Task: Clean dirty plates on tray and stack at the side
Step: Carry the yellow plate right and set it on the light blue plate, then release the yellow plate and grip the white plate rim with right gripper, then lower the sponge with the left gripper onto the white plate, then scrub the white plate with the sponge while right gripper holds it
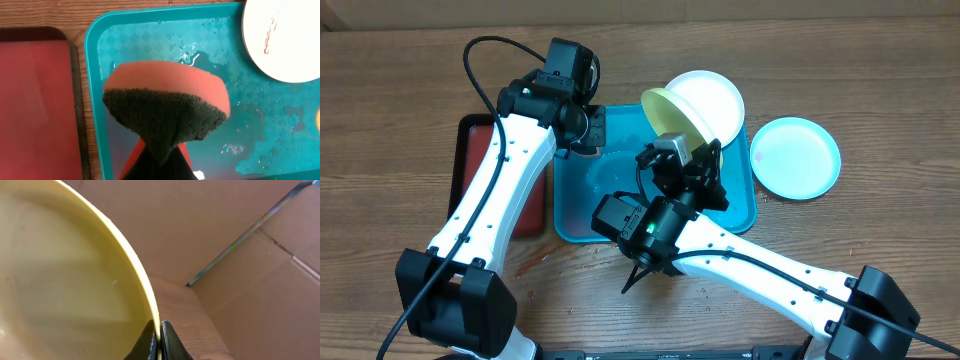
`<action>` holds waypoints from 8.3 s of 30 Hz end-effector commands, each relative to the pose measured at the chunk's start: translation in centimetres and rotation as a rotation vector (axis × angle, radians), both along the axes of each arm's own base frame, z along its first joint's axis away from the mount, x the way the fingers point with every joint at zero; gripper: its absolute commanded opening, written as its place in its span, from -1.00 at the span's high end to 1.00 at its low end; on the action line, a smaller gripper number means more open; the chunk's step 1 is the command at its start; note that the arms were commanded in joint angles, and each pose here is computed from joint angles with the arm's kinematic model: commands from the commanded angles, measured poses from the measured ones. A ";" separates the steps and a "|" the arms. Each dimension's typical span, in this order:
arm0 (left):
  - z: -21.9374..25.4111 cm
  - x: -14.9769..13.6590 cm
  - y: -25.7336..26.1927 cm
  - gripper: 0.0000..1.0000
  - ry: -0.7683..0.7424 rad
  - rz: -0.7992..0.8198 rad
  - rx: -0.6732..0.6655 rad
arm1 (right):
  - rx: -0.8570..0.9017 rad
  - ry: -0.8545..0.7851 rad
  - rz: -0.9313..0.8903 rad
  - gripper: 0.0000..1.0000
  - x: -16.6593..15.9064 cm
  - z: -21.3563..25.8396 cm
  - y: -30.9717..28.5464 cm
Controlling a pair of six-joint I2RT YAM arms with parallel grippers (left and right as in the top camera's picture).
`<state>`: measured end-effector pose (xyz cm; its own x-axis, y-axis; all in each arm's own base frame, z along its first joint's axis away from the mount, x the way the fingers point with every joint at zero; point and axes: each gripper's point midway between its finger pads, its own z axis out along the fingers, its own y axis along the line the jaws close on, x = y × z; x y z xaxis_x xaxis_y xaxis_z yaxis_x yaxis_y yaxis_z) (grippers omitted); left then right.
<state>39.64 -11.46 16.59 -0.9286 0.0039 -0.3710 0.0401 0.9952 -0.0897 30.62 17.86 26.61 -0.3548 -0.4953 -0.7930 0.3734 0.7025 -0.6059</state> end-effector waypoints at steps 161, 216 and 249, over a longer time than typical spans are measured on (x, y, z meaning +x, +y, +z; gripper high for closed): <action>-12.6 -0.8 -7.5 0.92 0.219 -0.331 0.053 | 1.144 1.178 0.046 0.93 4.3 -28.2 5.1; -0.9 1.2 -3.5 0.92 0.217 0.066 0.188 | 1.307 1.048 -0.252 0.93 4.4 -28.5 4.2; -15.6 -0.8 -4.9 0.92 0.268 0.091 0.137 | 1.335 0.995 -0.293 0.93 4.9 -28.5 4.0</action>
<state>39.20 -18.27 1.54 -0.9896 -0.1127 -0.0894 -0.1071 0.9921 -0.0649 36.08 23.57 0.54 -0.8968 0.4420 0.0203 0.4220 0.8408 0.3391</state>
